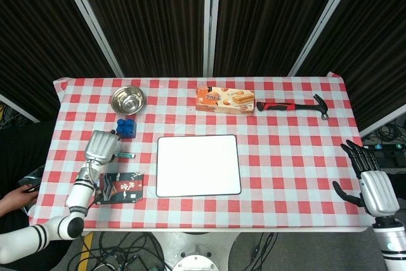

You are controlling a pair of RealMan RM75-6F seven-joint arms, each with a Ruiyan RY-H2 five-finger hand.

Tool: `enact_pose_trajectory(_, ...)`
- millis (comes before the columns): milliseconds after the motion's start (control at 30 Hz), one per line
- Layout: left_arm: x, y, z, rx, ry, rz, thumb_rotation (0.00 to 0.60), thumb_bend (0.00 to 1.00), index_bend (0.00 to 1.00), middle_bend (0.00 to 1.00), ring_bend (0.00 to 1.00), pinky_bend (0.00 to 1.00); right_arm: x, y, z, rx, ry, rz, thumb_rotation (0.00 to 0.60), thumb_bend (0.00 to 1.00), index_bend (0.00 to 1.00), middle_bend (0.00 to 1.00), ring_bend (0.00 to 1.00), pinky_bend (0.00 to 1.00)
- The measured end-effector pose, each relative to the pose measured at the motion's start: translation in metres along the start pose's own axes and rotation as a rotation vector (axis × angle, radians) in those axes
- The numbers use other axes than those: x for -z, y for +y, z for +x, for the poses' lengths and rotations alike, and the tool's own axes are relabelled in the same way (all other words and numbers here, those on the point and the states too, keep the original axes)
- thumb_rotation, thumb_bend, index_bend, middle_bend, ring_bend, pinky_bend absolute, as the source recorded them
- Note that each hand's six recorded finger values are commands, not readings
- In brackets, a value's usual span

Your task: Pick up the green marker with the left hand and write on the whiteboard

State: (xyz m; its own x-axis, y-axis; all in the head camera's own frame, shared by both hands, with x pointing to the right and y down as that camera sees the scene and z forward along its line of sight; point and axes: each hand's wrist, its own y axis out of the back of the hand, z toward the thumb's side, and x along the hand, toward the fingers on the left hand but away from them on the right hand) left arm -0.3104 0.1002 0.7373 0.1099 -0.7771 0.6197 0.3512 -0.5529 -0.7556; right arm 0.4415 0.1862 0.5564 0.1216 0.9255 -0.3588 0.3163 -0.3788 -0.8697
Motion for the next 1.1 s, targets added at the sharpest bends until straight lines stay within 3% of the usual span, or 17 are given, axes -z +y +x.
enact_pose_trajectory(300,-0.016,-0.020,0.007,0.066,0.024,0.114,0.600,0.27,0.44,0.45,0.68,0.96,0.003,-0.004,-0.002,-0.011,-0.012,0.001,0.600,0.23,0.00,0.00,0.00,0.00)
enact_pose_trajectory(667,-0.032,-0.031,0.010,0.121,0.034,0.117,0.600,0.30,0.46,0.47,0.68,0.96,0.010,-0.007,0.002,-0.019,-0.040,-0.015,0.600,0.23,0.00,0.00,0.00,0.00)
enact_pose_trajectory(1100,-0.038,-0.026,0.012,0.117,0.023,0.097,0.600,0.31,0.47,0.48,0.68,0.96,0.015,-0.011,0.003,-0.027,-0.054,-0.023,0.600,0.23,0.00,0.00,0.00,0.00)
